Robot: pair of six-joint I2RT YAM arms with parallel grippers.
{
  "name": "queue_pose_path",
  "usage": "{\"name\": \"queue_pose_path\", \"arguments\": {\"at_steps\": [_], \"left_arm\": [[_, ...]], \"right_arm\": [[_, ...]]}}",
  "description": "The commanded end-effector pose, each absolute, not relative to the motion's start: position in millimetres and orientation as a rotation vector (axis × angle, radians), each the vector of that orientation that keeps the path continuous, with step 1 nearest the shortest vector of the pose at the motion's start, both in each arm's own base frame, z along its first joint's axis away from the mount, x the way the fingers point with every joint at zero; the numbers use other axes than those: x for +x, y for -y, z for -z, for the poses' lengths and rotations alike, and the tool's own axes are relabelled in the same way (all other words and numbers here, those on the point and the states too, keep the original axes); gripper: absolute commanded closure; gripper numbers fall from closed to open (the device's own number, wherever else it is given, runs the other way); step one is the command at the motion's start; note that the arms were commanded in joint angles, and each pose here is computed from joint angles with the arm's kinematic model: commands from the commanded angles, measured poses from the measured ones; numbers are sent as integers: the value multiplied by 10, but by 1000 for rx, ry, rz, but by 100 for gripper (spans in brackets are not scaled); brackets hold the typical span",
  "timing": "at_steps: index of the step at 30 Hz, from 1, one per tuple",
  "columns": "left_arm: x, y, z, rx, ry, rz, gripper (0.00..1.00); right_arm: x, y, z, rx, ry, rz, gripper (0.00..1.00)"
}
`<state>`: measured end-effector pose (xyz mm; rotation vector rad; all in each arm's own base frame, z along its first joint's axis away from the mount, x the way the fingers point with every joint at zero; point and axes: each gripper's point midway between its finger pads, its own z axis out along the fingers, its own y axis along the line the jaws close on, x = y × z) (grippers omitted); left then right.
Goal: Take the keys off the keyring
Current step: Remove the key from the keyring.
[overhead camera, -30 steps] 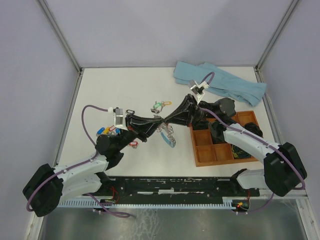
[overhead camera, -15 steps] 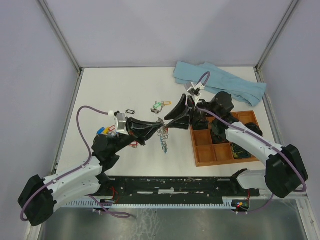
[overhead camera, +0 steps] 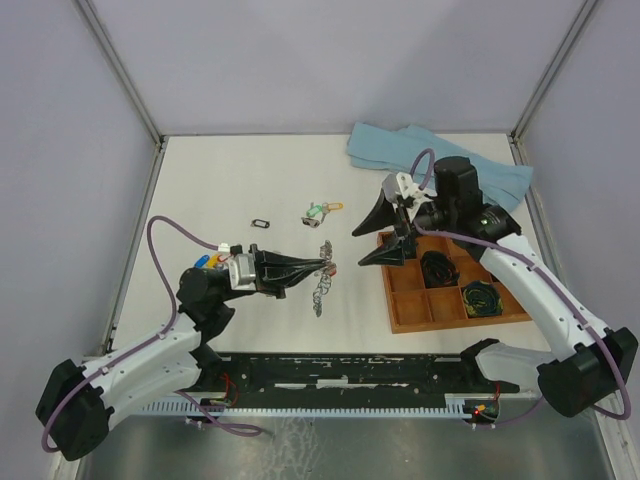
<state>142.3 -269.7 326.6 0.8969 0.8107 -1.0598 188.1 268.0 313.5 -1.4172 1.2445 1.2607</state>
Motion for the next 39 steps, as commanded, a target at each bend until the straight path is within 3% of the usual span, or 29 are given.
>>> {"name": "queue_pose_path", "arguments": {"at_steps": [1,17,35,39], "left_arm": [[1259,2689,-3649,976,-612,1018,97],[1501,2544,-3824,615,-703,1187,97],[1416,2633,-3838,644,-703,1297,97],[1425,2647,-3834,641,-704,1306,97]], "right_arm": [[1680,-2586,-2955,-1510,-1186,-1264,29],[1663,-2907,-2957,-1340,-1289,-1410,30],[1648,-3132,-3122,-1194,-1277,-1503,30],[1550,-3170,-3143,-1216,-1243,-1538,35]]}}
